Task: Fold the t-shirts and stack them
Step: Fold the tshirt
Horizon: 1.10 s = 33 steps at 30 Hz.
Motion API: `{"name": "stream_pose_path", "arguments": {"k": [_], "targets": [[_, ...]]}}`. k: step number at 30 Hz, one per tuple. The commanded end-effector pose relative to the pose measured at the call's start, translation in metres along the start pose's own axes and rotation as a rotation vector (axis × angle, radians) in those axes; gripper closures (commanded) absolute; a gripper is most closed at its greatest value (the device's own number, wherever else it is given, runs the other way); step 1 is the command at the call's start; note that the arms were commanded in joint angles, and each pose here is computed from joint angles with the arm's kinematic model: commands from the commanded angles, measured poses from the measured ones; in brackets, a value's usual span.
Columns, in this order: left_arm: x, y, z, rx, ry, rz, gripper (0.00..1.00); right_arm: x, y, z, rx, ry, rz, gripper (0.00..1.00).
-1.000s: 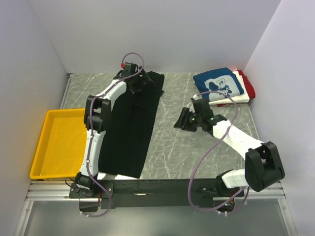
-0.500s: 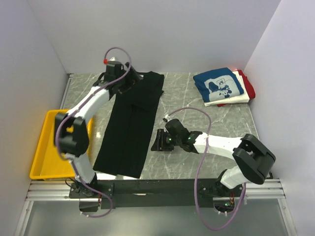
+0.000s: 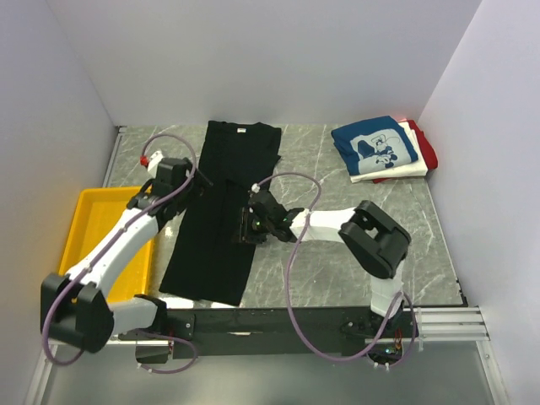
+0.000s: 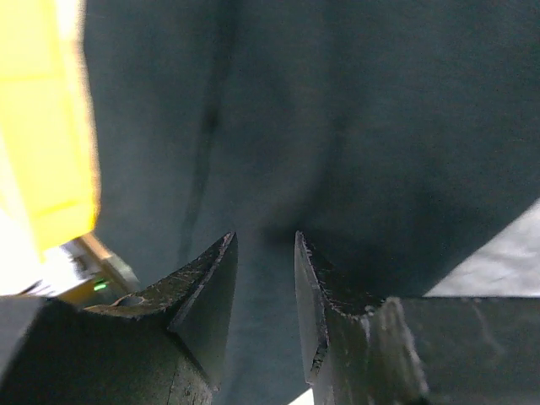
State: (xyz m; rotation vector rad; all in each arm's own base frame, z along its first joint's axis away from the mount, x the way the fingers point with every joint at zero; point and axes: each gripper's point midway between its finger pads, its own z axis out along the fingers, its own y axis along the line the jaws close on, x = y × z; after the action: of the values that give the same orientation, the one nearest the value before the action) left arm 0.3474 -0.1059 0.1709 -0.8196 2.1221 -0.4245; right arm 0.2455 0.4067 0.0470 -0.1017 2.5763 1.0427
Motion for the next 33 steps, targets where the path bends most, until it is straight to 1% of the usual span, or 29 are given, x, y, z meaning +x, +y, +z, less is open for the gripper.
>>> {"name": "stream_pose_path", "arguments": {"k": [1, 3, 7, 9, 10, 11, 15, 17, 19, 20, 22, 23, 24, 26, 30, 31, 33], "targets": [[-0.005, 0.012, -0.015, -0.021, -0.05, -0.015, 0.12, 0.004, -0.018, 0.013, 0.088, 0.024, 0.007, 0.59], [-0.003, 0.015, -0.021, -0.011, -0.049, -0.016, 0.12, 0.011, -0.033, 0.013, 0.136, 0.05, 0.006, 0.59], [0.0, 0.016, -0.027, -0.001, -0.038, -0.005, 0.12, 0.014, -0.064, 0.001, 0.212, 0.057, 0.019, 0.59], [0.004, 0.017, -0.029, 0.004, -0.029, -0.004, 0.12, 0.007, -0.076, -0.008, 0.227, 0.048, 0.032, 0.58], [0.007, 0.017, -0.029, 0.013, -0.018, -0.002, 0.12, 0.012, -0.088, -0.012, 0.25, 0.058, 0.042, 0.58], [0.011, 0.017, -0.03, 0.019, -0.012, 0.002, 0.12, 0.003, -0.1, -0.018, 0.264, 0.042, 0.058, 0.58], [0.025, 0.017, -0.029, 0.024, 0.023, 0.01, 0.12, -0.003, -0.137, -0.038, 0.293, 0.031, 0.112, 0.58], [0.039, 0.017, -0.029, 0.03, 0.055, 0.027, 0.12, -0.006, -0.145, -0.044, 0.298, 0.029, 0.106, 0.58], [0.049, 0.016, -0.03, 0.033, 0.073, 0.017, 0.12, -0.008, -0.145, -0.048, 0.293, 0.033, 0.091, 0.57], [0.063, 0.02, -0.03, 0.024, 0.092, 0.035, 0.12, -0.01, -0.145, -0.051, 0.296, 0.032, 0.067, 0.57], [0.077, 0.024, -0.032, 0.001, 0.107, 0.015, 0.14, -0.022, -0.158, -0.061, 0.368, -0.015, 0.051, 0.55], [0.092, 0.026, -0.035, 0.002, 0.135, 0.033, 0.14, -0.026, -0.163, -0.065, 0.377, -0.022, 0.045, 0.54], [0.099, 0.027, -0.036, -0.008, 0.141, 0.022, 0.15, -0.028, -0.165, -0.067, 0.372, -0.016, 0.052, 0.54], [0.117, 0.03, -0.041, -0.022, 0.173, 0.047, 0.17, -0.033, -0.163, -0.072, 0.343, -0.005, 0.051, 0.54], [0.138, 0.038, -0.051, -0.059, 0.199, 0.054, 0.25, -0.034, -0.14, -0.095, 0.272, -0.047, 0.019, 0.54], [0.141, 0.043, -0.056, -0.072, 0.209, 0.059, 0.29, -0.032, -0.135, -0.1, 0.253, -0.053, 0.015, 0.54], [0.154, 0.047, -0.064, -0.073, 0.236, 0.059, 0.32, -0.02, -0.122, -0.11, 0.208, -0.053, 0.002, 0.54]]}}
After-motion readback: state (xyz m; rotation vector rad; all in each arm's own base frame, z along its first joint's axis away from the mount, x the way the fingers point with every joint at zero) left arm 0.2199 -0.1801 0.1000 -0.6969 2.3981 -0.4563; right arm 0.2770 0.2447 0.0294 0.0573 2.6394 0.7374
